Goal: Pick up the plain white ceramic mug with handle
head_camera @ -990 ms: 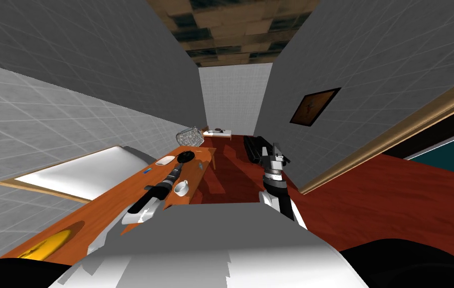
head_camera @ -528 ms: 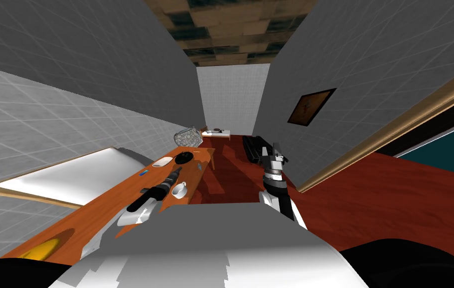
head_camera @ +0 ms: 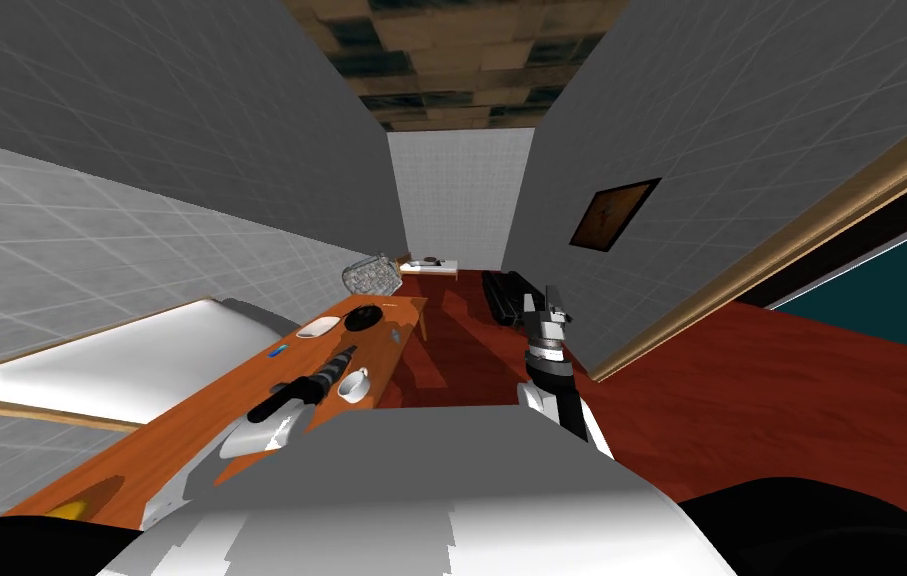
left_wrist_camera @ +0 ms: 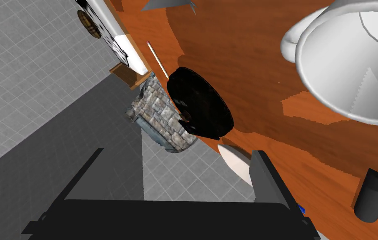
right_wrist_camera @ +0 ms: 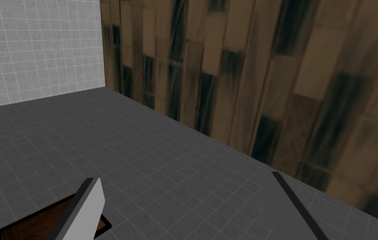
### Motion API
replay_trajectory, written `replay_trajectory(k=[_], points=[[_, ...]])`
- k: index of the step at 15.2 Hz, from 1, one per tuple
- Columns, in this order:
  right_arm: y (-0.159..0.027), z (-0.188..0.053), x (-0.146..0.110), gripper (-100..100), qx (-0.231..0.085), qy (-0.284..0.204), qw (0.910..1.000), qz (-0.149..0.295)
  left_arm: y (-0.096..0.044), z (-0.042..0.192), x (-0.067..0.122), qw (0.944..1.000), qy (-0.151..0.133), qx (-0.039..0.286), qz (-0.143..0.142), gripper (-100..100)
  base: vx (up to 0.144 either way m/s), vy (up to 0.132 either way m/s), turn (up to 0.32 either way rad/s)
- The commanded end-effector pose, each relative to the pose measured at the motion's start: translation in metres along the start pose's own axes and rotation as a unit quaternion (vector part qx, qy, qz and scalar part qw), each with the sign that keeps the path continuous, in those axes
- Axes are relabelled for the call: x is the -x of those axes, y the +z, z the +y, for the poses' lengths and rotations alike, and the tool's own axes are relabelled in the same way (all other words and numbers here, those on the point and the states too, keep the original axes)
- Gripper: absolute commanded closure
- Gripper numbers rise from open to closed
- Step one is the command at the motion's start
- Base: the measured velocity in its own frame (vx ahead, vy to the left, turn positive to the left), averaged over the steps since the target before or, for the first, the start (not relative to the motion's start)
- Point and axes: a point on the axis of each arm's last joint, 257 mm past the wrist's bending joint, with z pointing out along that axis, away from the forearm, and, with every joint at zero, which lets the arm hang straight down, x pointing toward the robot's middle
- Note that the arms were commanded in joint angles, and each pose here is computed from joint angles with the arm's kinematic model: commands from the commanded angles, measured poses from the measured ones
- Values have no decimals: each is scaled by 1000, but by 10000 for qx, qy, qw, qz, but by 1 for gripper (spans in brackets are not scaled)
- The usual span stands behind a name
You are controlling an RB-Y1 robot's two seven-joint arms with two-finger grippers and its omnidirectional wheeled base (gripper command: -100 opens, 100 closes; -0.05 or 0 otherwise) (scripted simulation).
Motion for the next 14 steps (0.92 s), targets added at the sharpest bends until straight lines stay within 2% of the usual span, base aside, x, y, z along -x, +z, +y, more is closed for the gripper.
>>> replay_trajectory(k=[1, 2, 3, 6, 7, 9, 10, 12, 13, 14], points=[[0, 0, 0, 0, 0, 0, 10000, 0, 1, 20, 2, 9995, 17, 308, 73, -100, 22, 0, -64], [0, 0, 0, 0, 0, 0, 10000, 0, 1, 23, 1, 9992, 16, 378, 101, -100, 16, 0, -8], [0, 0, 0, 0, 0, 0, 10000, 0, 1, 40, 6, 9982, 22, 587, 124, -100, 22, -5, -47], [0, 0, 0, 0, 0, 0, 10000, 0, -1, 48, 2, 9969, 20, 762, 196, -100, 18, -1, -30], [0, 0, 0, 0, 0, 0, 10000, 0, -2, 66, 6, 9948, 17, 995, 238, -100, 17, -3, -55], [0, 0, 0, 0, 0, 0, 10000, 0, -4, 73, 3, 9931, 14, 1131, 297, -100, 19, -1, -46], [0, 0, 0, 0, 0, 0, 10000, 0, -7, 90, 6, 9901, 2, 1363, 348, -100, 25, -3, -61], [0, 0, 0, 0, 0, 0, 10000, 0, -9, 96, 3, 9881, -1, 1486, 403, -100, 23, -1, -42], [0, 0, 0, 0, 0, 0, 10000, 0, -13, 112, 6, 9841, -21, 1716, 464, -100, 22, -5, -68], [0, 0, 0, 0, 0, 0, 10000, 0, -14, 116, 4, 9827, -23, 1784, 496, -100, 27, -5, -65]])
